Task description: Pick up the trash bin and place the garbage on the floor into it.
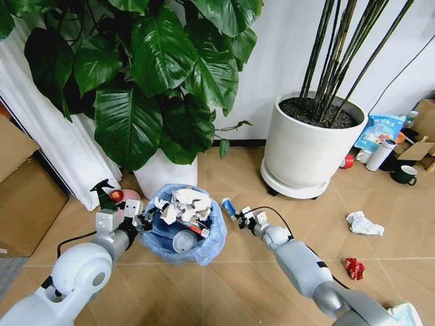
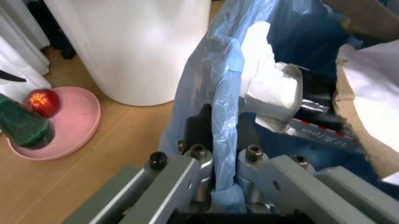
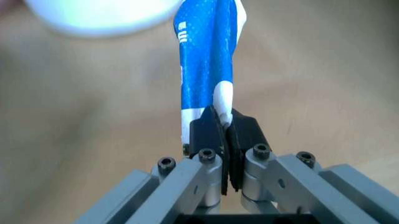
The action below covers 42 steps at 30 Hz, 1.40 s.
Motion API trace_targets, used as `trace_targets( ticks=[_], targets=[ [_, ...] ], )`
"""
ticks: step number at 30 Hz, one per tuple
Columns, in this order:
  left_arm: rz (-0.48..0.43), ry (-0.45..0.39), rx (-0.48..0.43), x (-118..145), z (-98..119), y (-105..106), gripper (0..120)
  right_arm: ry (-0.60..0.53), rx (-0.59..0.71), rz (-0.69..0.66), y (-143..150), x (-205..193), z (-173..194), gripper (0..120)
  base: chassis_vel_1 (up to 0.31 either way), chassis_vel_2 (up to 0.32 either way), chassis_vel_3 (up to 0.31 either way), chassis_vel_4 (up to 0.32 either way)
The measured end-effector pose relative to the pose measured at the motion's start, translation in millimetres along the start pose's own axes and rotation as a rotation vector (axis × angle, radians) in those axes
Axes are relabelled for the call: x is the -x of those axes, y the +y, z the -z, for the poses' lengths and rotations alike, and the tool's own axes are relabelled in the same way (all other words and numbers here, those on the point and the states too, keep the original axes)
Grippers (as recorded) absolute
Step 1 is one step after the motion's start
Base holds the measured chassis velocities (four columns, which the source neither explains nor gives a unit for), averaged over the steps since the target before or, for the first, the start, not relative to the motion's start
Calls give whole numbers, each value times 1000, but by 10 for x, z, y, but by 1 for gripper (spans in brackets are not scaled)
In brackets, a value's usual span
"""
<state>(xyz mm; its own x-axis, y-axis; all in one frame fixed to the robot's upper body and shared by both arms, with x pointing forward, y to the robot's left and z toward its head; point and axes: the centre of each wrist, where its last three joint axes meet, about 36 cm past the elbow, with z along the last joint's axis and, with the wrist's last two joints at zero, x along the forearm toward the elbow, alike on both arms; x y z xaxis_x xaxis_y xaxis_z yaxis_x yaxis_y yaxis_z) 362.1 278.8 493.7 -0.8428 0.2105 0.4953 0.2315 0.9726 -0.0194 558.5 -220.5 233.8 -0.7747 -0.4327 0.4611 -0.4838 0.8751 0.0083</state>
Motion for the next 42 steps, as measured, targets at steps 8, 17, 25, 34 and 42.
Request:
trace_targets(
  ticks=[8, 17, 25, 34, 42],
  targets=[
    [15, 16, -1, 84, -47, 45, 0, -222, 18, 47, -32, -558, 804, 0, 0, 0, 0, 0],
    [13, 28, -6, 148, -47, 63, 0, -333, -60, 112, 112, -1290, 1337, 0, 0, 0, 0, 0],
    [12, 41, -7, 174, -24, 92, 0, -393, -74, 266, 656, -1848, 1567, 0, 0, 0, 0, 0],
    [13, 44, -7, 182, -26, 85, 0, -403, -66, 384, 995, -2093, 1666, 0, 0, 0, 0, 0],
    [11, 40, -7, 177, -17, 65, 0, -346, -82, 427, 1076, -1941, 1559, 0, 0, 0, 0, 0]
  ],
)
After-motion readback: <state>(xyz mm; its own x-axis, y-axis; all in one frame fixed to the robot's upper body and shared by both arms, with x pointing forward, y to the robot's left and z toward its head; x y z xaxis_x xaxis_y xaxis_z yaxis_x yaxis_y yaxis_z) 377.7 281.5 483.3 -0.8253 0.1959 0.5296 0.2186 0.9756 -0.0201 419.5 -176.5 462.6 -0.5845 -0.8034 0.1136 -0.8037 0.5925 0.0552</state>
